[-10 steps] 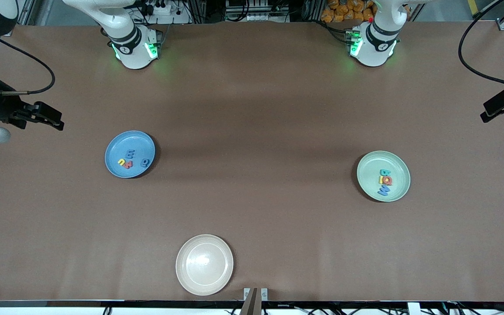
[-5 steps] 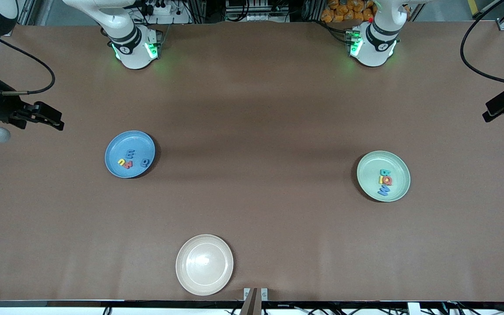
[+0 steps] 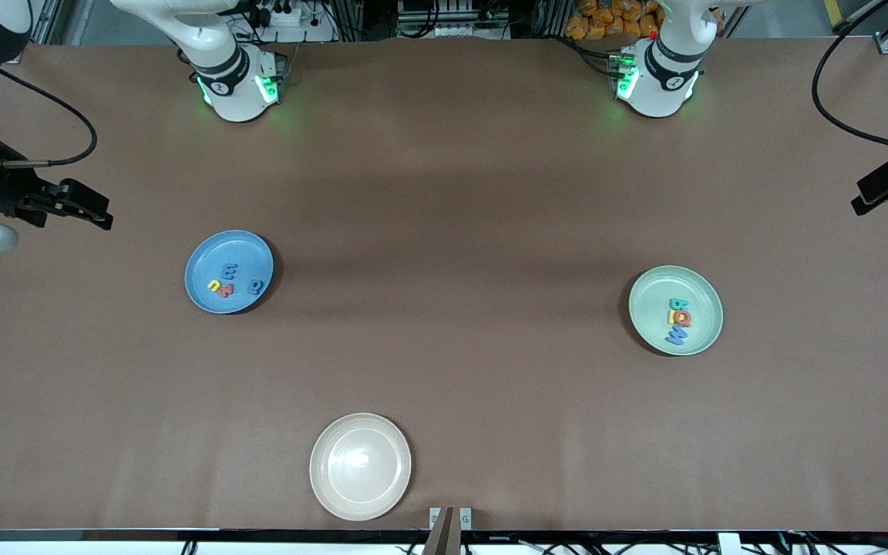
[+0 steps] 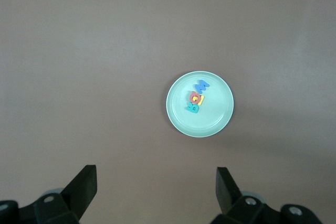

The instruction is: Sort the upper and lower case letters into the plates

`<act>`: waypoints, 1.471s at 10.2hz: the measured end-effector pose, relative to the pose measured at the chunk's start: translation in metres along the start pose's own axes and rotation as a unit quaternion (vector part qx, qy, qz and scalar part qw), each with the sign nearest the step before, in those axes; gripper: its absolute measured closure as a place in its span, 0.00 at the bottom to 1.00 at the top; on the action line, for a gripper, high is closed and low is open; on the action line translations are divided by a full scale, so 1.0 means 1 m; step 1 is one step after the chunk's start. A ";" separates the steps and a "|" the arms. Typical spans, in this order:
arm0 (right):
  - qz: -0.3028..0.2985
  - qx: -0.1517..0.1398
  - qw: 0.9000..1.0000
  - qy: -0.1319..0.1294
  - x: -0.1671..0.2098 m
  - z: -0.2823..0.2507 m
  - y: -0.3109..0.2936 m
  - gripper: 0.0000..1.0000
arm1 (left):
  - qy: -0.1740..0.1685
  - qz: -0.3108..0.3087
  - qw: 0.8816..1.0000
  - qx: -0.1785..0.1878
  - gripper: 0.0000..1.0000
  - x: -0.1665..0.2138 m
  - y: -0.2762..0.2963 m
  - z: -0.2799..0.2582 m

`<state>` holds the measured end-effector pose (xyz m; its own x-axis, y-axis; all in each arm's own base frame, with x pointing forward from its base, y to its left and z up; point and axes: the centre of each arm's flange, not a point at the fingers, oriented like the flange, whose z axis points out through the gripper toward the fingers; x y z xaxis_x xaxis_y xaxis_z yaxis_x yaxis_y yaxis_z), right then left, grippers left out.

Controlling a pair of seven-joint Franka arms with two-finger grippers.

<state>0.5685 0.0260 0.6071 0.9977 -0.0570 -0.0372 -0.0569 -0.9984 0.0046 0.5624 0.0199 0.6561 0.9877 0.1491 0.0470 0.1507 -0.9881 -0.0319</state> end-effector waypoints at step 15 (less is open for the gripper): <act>0.000 0.000 1.000 -0.001 0.000 0.000 0.000 0.00 | 0.001 0.073 0.997 -0.019 0.00 -0.009 0.047 0.003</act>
<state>0.5684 0.0261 0.6068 0.9976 -0.0570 -0.0386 -0.0569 -0.9984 0.0043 0.5612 -0.0279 0.6514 0.9989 0.0042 0.0461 0.0042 -1.0000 0.0000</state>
